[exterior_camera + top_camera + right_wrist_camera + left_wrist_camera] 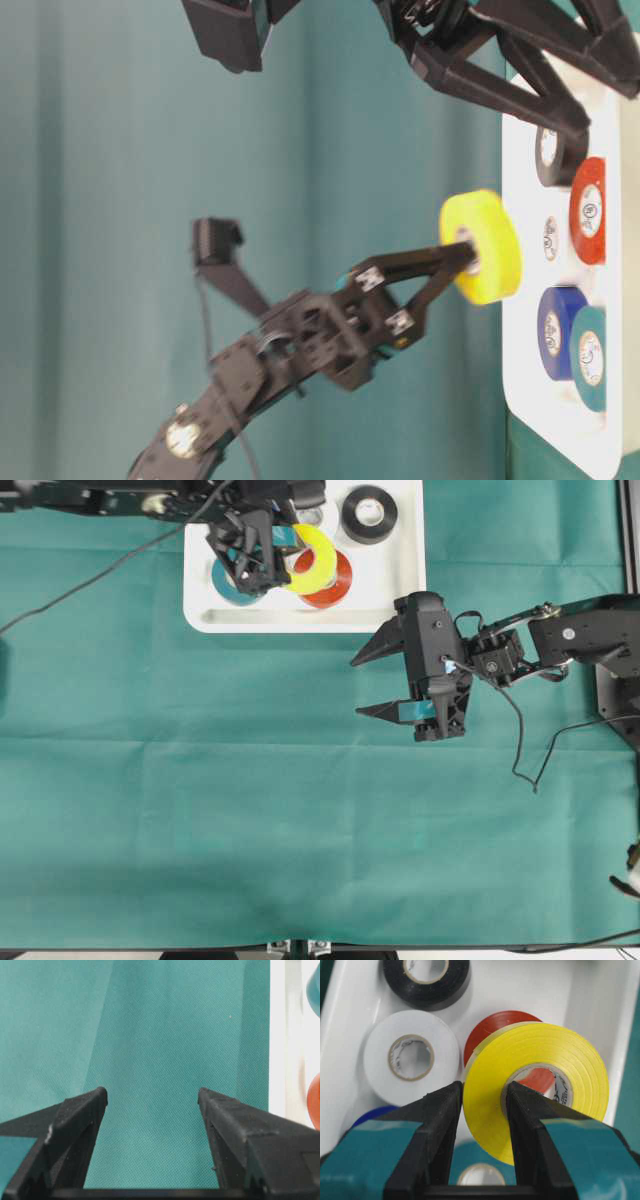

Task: Put the tape alternately from left to right into the white case.
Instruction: 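Lift the yellow tape roll and carry it into the white case, then release the yellow roll in the case and retract the left gripper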

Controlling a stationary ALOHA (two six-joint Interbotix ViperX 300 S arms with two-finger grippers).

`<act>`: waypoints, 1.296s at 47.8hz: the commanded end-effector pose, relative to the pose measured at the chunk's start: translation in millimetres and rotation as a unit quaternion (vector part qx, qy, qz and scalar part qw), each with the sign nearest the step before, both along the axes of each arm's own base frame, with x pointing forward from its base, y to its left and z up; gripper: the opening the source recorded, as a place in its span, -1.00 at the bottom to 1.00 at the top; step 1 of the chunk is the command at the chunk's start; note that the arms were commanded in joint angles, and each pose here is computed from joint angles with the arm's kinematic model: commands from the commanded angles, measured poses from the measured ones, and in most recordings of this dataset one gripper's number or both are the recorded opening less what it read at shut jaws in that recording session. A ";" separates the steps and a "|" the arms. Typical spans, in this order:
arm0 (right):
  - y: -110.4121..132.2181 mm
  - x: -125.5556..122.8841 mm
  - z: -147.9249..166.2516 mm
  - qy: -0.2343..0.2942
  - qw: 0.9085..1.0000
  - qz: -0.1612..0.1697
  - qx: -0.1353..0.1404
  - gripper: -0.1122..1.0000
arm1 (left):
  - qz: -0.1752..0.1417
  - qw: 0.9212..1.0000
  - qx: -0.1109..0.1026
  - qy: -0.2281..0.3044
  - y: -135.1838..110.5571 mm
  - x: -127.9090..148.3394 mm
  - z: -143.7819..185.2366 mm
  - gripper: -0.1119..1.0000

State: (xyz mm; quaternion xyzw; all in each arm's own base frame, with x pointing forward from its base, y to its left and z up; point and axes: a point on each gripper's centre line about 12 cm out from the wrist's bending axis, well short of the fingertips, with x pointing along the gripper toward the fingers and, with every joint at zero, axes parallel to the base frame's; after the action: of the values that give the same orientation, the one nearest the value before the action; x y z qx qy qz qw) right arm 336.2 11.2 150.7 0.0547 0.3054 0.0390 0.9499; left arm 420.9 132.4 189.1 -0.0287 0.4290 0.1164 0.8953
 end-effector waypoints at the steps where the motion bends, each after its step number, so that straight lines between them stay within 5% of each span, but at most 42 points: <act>1: 1.1 2.3 10.9 -0.019 1.000 0.003 0.001 0.59 | -0.001 1.000 0.007 -0.027 3.2 17.4 13.1 -0.87; 23: 1.1 1.5 9.9 -0.018 1.000 0.003 0.002 0.59 | -0.008 0.998 0.017 -0.056 13.1 69.9 11.1 -0.87; 62: 1.1 1.1 9.4 -0.017 1.000 0.004 0.001 0.59 | -0.021 0.998 0.026 -0.059 10.6 77.8 -4.7 -0.78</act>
State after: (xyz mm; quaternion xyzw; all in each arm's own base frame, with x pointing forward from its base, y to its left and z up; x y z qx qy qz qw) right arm 335.4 11.3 149.7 0.0541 0.3068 0.0392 0.9494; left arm 492.1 140.3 155.4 -0.0057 0.4076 0.1012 0.9075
